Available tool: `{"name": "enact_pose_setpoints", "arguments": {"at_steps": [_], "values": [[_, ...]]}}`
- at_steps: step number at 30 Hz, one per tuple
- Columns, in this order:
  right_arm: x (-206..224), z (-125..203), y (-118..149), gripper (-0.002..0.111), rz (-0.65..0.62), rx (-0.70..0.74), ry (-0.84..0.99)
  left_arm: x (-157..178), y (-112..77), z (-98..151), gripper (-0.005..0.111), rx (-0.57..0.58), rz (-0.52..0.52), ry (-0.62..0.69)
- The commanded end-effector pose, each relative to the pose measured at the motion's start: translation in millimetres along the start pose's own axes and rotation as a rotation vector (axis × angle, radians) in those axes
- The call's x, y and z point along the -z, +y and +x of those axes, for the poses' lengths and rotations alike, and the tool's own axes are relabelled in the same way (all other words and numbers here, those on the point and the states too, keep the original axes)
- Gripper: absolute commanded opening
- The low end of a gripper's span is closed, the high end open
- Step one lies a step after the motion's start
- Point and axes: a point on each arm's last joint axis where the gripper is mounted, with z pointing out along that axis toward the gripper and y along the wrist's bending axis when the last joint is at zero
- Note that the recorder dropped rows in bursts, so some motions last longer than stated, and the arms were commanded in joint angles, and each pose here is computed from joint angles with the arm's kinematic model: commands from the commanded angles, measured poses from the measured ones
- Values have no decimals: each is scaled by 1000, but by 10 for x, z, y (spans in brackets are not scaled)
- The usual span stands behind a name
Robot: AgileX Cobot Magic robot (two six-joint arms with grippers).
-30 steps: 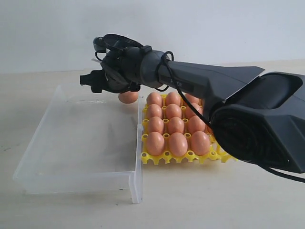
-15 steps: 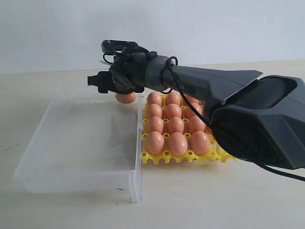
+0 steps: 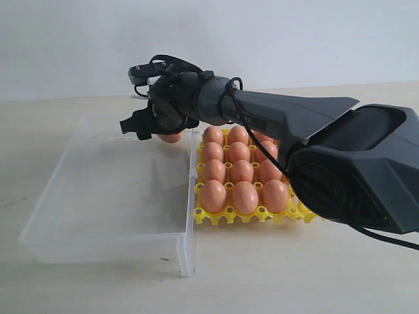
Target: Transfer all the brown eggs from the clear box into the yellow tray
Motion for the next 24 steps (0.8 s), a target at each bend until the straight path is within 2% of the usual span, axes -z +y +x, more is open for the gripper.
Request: {"name": "enact_pose_setpoints", "arguments": {"at_steps": [1, 6, 9, 14, 19, 21, 24], "values": [[32, 8, -37, 70, 24, 53, 36, 9, 4, -19, 0, 5, -2, -15], [32, 2, -48, 70, 35, 85, 31, 9, 4, -19, 0, 5, -2, -15], [-24, 48, -42, 70, 32, 154, 41, 9, 4, -19, 0, 5, -2, -15], [-41, 57, -21, 70, 10, 139, 36, 9, 4, -19, 0, 5, -2, -15], [-91, 173, -6, 70, -11, 201, 119, 9, 4, -19, 0, 5, -2, -15], [-90, 173, -7, 60, -10, 201, 120, 9, 4, -19, 0, 5, -2, -15], [-89, 181, -12, 23, -5, 201, 130, 9, 4, -19, 0, 5, -2, -15]]}}
